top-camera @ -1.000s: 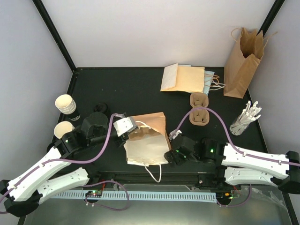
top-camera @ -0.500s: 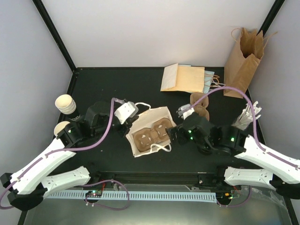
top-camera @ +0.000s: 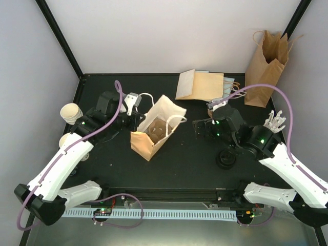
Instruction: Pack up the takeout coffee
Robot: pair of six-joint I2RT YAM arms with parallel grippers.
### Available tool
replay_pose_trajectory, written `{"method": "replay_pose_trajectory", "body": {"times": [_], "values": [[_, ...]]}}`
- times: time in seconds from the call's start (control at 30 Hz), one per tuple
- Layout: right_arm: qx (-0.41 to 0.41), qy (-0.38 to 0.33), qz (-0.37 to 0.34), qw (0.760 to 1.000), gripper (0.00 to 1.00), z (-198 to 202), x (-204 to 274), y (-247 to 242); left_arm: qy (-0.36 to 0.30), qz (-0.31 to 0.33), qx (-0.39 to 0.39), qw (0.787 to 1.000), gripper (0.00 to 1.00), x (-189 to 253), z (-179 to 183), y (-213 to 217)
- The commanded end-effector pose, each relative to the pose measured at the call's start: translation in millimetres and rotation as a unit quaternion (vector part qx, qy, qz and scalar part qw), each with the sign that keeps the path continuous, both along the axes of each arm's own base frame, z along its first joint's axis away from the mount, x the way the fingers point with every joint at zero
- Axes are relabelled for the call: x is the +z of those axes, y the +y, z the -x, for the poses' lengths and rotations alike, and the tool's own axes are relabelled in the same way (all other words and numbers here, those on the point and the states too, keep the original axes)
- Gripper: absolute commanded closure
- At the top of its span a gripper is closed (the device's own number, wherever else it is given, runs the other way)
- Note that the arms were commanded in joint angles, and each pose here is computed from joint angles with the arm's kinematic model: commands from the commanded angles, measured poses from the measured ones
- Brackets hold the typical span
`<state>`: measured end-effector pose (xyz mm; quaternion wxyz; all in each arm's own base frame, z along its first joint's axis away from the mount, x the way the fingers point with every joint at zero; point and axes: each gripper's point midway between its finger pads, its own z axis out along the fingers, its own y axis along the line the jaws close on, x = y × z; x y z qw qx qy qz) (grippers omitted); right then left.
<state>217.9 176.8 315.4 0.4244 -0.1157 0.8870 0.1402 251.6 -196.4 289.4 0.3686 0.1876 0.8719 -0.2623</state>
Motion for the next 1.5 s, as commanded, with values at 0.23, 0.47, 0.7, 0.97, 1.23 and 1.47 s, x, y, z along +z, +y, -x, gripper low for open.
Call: {"method": "replay_pose_trajectory", "body": {"times": [0.23, 0.47, 0.7, 0.97, 1.23, 1.47], "values": [[-0.024, 0.063, 0.007, 0.998, 0.00, -11.2, -40.2, -4.7, 0.059, 0.093, 0.071, 0.991, 0.99, 6.3, -29.2, 28.2], [-0.029, 0.098, -0.032, 0.994, 0.00, -18.0, -60.4, -9.2, 0.060, 0.100, 0.112, 0.987, 0.98, 2.3, -36.0, 45.3], [-0.071, 0.112, -0.040, 0.990, 0.00, -28.1, -78.3, -30.4, 0.031, 0.104, 0.144, 0.984, 0.96, 7.0, -34.4, 63.8], [-0.136, 0.110, -0.010, 0.984, 0.00, -38.8, -84.0, -51.8, -0.007, 0.111, 0.138, 0.984, 0.53, 25.0, -17.7, 68.8], [-0.124, 0.090, -0.008, 0.988, 0.00, -42.1, -84.6, -50.5, -0.030, 0.092, 0.153, 0.983, 0.31, 40.8, 10.6, 84.5], [-0.132, 0.067, -0.011, 0.989, 0.05, -39.5, -74.0, -58.4, -0.019, 0.071, 0.162, 0.984, 0.29, 32.5, 42.2, 97.1]]}}
